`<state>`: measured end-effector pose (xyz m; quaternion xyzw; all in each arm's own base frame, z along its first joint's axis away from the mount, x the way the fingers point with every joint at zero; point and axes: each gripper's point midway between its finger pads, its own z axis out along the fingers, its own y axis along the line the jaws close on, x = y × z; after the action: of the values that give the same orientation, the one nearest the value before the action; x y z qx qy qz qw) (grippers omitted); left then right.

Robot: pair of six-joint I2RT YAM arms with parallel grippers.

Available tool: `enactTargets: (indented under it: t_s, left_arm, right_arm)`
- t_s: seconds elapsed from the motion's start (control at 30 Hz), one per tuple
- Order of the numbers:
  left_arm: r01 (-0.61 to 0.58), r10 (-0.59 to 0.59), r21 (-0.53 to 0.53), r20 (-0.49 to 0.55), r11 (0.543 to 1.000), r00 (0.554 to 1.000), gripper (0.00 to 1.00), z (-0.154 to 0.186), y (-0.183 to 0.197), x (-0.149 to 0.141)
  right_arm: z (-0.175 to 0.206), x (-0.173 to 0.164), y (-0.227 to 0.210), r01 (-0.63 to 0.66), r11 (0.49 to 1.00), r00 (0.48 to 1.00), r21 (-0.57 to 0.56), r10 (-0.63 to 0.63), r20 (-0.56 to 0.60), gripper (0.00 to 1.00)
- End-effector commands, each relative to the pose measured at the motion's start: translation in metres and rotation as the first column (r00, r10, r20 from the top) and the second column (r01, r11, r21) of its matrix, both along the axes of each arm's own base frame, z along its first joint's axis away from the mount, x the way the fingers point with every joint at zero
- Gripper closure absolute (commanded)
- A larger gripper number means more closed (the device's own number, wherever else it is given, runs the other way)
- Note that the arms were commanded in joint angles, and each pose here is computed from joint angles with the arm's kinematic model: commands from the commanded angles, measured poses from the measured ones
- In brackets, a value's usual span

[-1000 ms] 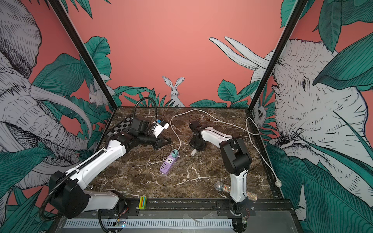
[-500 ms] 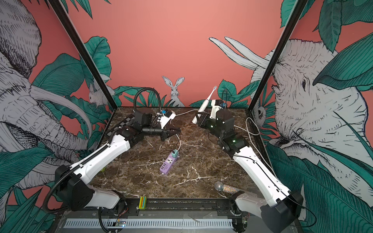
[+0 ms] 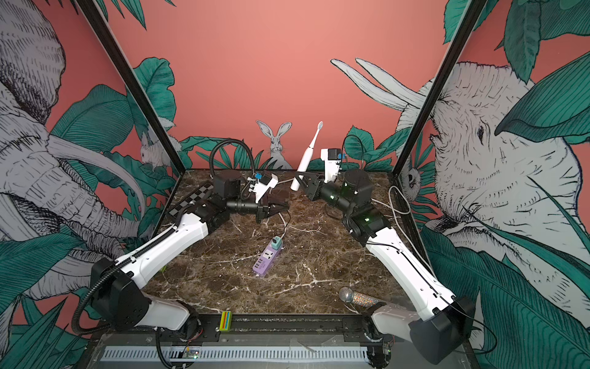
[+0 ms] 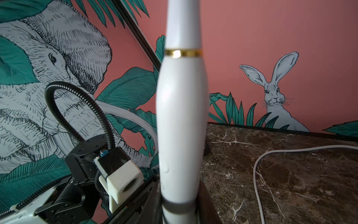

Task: Charge the electric toothbrush
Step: Insert the charging cable into the electric toothbrush.

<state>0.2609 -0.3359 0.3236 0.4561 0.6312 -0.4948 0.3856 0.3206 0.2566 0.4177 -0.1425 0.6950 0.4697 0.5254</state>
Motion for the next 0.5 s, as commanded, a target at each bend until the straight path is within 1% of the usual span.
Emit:
enactTargets:
  t_s: [0.0,0.1,0.2,0.3,0.37,0.47]
  left_arm:
    - [0.058,-0.059,-0.040,-0.024,0.997,0.998,1.00,0.016,0.001,-0.016]
    - [0.066,-0.068,-0.047,-0.036,0.997,0.997,1.00,0.018,0.003,-0.021]
    - [0.086,-0.089,-0.066,-0.030,0.994,0.996,1.00,0.026,0.006,-0.028]
    - [0.078,-0.082,-0.074,-0.064,0.994,0.995,1.00,0.032,0.006,-0.029]
    - [0.061,-0.069,-0.076,-0.110,0.995,0.992,1.00,0.036,0.006,-0.026]
    - [0.065,-0.083,-0.102,-0.179,0.993,0.980,1.00,0.047,0.005,-0.027]
  right_arm:
    - [0.024,-0.021,0.007,-0.106,0.994,0.985,-0.033,0.109,0.133,1.00]
    - [0.028,-0.029,0.011,-0.184,0.982,0.973,-0.049,0.189,0.131,1.00]
    - [0.030,-0.030,0.012,-0.234,0.972,0.967,-0.026,0.236,0.099,1.00]
    - [0.032,-0.019,0.008,-0.222,0.973,0.975,0.063,0.221,0.013,1.00]
    - [0.038,-0.014,0.005,-0.211,0.968,0.976,0.137,0.217,-0.032,1.00]
    - [0.034,-0.008,0.006,-0.194,0.962,0.967,0.194,0.220,-0.125,1.00]
